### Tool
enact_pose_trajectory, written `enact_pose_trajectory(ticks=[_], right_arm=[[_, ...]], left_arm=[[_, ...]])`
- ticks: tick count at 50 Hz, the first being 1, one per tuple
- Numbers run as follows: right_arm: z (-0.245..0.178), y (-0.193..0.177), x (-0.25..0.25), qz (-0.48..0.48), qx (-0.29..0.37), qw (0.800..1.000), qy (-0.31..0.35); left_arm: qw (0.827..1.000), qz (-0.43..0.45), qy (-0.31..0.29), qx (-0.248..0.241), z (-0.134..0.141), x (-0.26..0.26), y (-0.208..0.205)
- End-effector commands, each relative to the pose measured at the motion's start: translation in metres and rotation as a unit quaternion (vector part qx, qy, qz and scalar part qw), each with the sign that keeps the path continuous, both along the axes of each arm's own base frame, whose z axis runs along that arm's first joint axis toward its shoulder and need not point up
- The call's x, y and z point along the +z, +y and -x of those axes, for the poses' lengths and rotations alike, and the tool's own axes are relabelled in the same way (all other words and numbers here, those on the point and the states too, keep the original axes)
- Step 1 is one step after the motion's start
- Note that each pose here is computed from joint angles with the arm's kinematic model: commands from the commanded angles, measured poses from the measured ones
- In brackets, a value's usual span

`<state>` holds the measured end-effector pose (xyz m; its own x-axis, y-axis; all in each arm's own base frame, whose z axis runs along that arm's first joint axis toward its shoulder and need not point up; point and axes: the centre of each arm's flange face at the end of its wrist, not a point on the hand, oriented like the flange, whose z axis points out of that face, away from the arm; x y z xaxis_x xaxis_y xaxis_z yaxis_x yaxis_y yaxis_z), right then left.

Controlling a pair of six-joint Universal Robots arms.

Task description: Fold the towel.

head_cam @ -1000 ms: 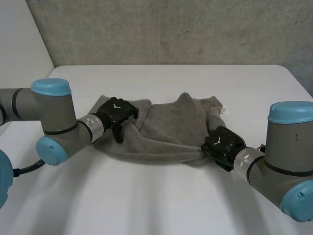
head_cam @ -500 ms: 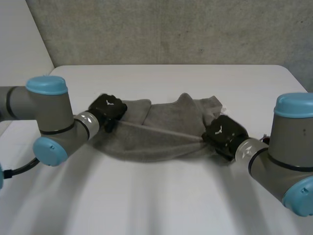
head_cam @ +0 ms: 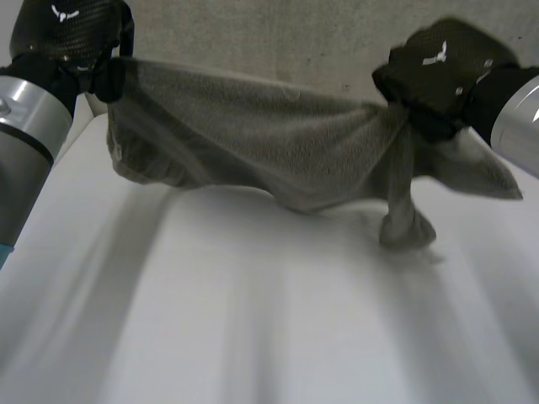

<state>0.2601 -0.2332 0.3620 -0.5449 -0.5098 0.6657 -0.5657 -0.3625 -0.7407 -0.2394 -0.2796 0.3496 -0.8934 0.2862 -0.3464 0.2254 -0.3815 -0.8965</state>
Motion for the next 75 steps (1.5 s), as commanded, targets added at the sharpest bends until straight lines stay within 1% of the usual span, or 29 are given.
enact_pose_trajectory(ticks=[1,5,8,10,11,13,14,15,16,18,19,21,22,23,25,27,29,30,31,32,34,35,37,43,48,55,62,67,75], right_arm=[[-0.006,-0.019,-0.046,-0.075,0.020,0.994,0.080],[-0.018,-0.037,-0.077,-0.077,0.035,0.987,0.137],[-0.024,-0.044,-0.084,-0.072,0.038,0.986,0.148],[-0.036,-0.061,-0.091,-0.042,0.027,0.986,0.158],[-0.036,-0.061,-0.091,-0.042,0.027,0.986,0.158],[-0.052,-0.091,-0.084,0.046,-0.001,0.990,0.135],[-0.052,-0.091,-0.084,0.047,-0.001,0.990,0.135],[-0.060,-0.105,-0.072,0.109,-0.016,0.988,0.105],[-0.060,-0.105,-0.072,0.110,-0.016,0.988,0.105],[-0.070,-0.122,-0.042,0.245,-0.040,0.968,0.029],[-0.070,-0.122,-0.042,0.245,-0.040,0.968,0.029],[-0.071,-0.125,-0.015,0.350,-0.054,0.935,-0.034],[-0.071,-0.125,-0.015,0.350,-0.054,0.934,-0.034],[-0.068,-0.119,-0.002,0.381,-0.055,0.921,-0.056],[-0.065,-0.109,0.010,0.392,-0.050,0.916,-0.069],[-0.063,-0.101,0.015,0.387,-0.036,0.918,-0.076],[-0.061,-0.091,0.007,0.335,-0.008,0.939,-0.080],[-0.061,-0.091,0.007,0.335,-0.008,0.939,-0.080],[-0.059,-0.089,-0.005,0.289,-0.001,0.955,-0.069],[-0.059,-0.089,-0.005,0.288,-0.001,0.955,-0.069],[-0.054,-0.083,-0.035,0.189,0.011,0.982,-0.029],[-0.053,-0.083,-0.035,0.188,0.011,0.982,-0.029],[-0.049,-0.071,-0.064,0.101,0.018,0.995,0.013],[-0.046,-0.052,-0.113,0.014,0.034,0.996,0.077],[-0.034,-0.027,-0.188,-0.081,0.052,0.983,0.156],[-0.023,-0.009,-0.233,-0.142,0.059,0.966,0.209],[-0.015,-0.005,-0.213,-0.133,0.045,0.972,0.187],[-0.006,-0.005,-0.174,-0.130,0.009,0.986,0.099],[0.006,0.004,-0.151,-0.169,-0.010,0.986,-0.001]], left_arm=[[0.996,-0.082,-0.035,0.003,0.001,-0.057,-0.013],[0.989,-0.125,-0.082,0.011,0.008,-0.103,-0.035],[0.987,-0.126,-0.101,0.014,0.011,-0.114,-0.045],[0.985,-0.111,-0.134,0.019,0.019,-0.126,-0.068],[0.985,-0.111,-0.134,0.019,0.019,-0.126,-0.068],[0.987,-0.070,-0.140,0.035,0.023,-0.116,-0.094],[0.987,-0.070,-0.140,0.035,0.023,-0.116,-0.094],[0.991,-0.029,-0.120,0.042,0.026,-0.098,-0.106],[0.992,-0.028,-0.120,0.042,0.026,-0.098,-0.106],[0.996,0.065,-0.040,0.055,0.024,-0.056,-0.124],[0.996,0.066,-0.040,0.055,0.024,-0.055,-0.124],[0.983,0.159,0.071,0.061,0.009,-0.005,-0.129],[0.983,0.160,0.071,0.061,0.009,-0.004,-0.129],[0.972,0.196,0.114,0.067,-0.002,0.025,-0.124],[0.966,0.206,0.136,0.079,-0.014,0.041,-0.119],[0.964,0.205,0.144,0.083,-0.020,0.048,-0.116],[0.973,0.171,0.131,0.079,-0.019,0.037,-0.113],[0.973,0.171,0.131,0.079,-0.019,0.037,-0.113],[0.980,0.142,0.118,0.075,-0.019,0.023,-0.112],[0.980,0.142,0.118,0.075,-0.019,0.023,-0.112],[0.991,0.081,0.087,0.059,-0.015,-0.013,-0.108],[0.991,0.081,0.087,0.059,-0.015,-0.013,-0.108],[0.997,0.017,0.060,0.047,-0.015,-0.053,-0.101],[0.997,-0.068,0.027,0.039,-0.017,-0.110,-0.081],[0.987,-0.145,-0.038,0.050,-0.025,-0.166,-0.050],[0.980,-0.167,-0.096,0.055,-0.033,-0.184,-0.022],[0.981,-0.156,-0.095,0.069,-0.042,-0.172,-0.014],[0.984,-0.138,-0.090,0.073,-0.046,-0.158,-0.006],[0.985,-0.132,-0.088,0.072,-0.047,-0.153,0.003]])
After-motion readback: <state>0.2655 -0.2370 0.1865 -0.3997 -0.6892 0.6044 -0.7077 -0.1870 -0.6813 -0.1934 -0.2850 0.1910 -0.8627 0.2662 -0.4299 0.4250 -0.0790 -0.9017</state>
